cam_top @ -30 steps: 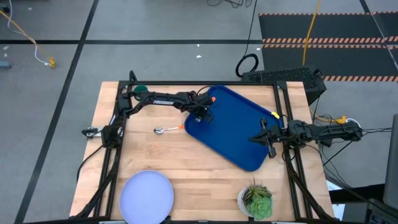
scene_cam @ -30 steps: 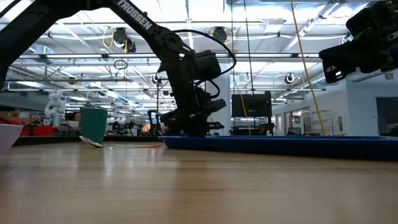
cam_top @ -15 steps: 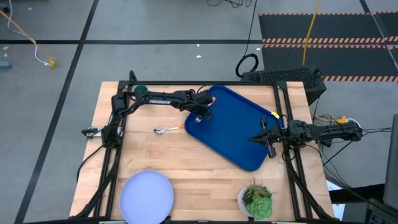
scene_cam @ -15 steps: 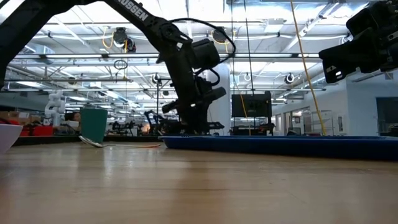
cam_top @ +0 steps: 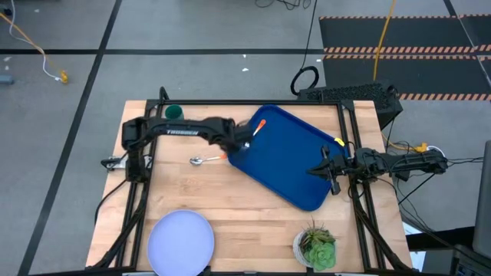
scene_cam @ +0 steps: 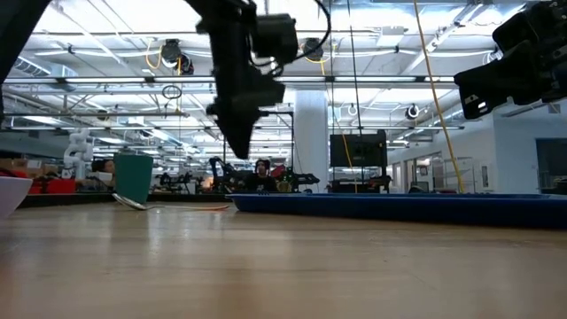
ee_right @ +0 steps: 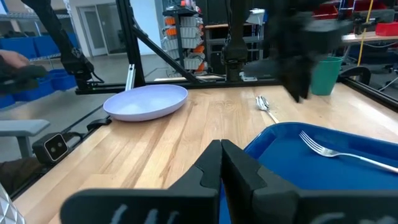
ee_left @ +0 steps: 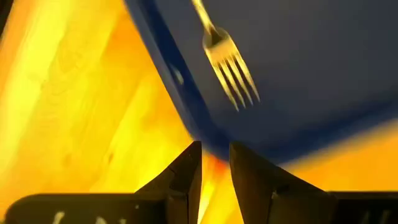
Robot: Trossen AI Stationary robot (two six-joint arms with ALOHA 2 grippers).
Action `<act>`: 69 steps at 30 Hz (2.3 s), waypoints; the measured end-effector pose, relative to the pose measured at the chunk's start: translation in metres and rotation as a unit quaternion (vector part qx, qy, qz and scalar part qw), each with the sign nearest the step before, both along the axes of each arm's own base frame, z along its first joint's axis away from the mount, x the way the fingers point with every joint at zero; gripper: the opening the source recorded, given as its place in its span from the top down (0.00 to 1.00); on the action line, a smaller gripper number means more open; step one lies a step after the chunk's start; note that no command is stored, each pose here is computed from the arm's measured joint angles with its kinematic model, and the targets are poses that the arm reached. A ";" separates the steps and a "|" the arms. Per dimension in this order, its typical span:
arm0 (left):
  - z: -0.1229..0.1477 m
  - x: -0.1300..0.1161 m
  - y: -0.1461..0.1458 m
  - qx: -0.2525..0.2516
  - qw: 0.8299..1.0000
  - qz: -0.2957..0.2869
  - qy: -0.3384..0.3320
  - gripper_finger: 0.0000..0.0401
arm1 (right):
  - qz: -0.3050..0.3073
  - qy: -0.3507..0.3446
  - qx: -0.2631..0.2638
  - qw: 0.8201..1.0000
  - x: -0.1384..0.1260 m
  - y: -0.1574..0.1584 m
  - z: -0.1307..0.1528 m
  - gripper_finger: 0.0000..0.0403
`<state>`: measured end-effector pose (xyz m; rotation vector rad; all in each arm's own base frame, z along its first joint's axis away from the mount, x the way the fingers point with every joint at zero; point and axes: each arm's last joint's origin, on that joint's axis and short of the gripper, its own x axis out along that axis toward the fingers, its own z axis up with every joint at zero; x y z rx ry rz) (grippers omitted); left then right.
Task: Pick and place plate/cup/fork/spoon on tray
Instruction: Put the orange spoon on the blue serving tray to the left of the orange fork
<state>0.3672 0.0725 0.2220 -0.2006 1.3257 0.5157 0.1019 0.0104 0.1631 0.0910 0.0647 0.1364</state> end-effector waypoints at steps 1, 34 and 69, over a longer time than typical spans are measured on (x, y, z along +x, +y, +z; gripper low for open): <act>0.002 -0.002 -0.008 0.005 1.000 -0.021 0.013 0.79 | 0.000 0.000 0.000 1.000 0.000 0.000 0.000 1.00; -0.010 -0.112 -0.071 -0.007 0.953 -0.121 -0.277 0.79 | 0.000 0.002 0.000 1.000 0.000 0.000 0.000 1.00; -0.058 -0.132 -0.030 -0.019 0.995 -0.038 -0.090 0.36 | 0.000 0.002 0.000 1.000 0.000 0.000 0.000 1.00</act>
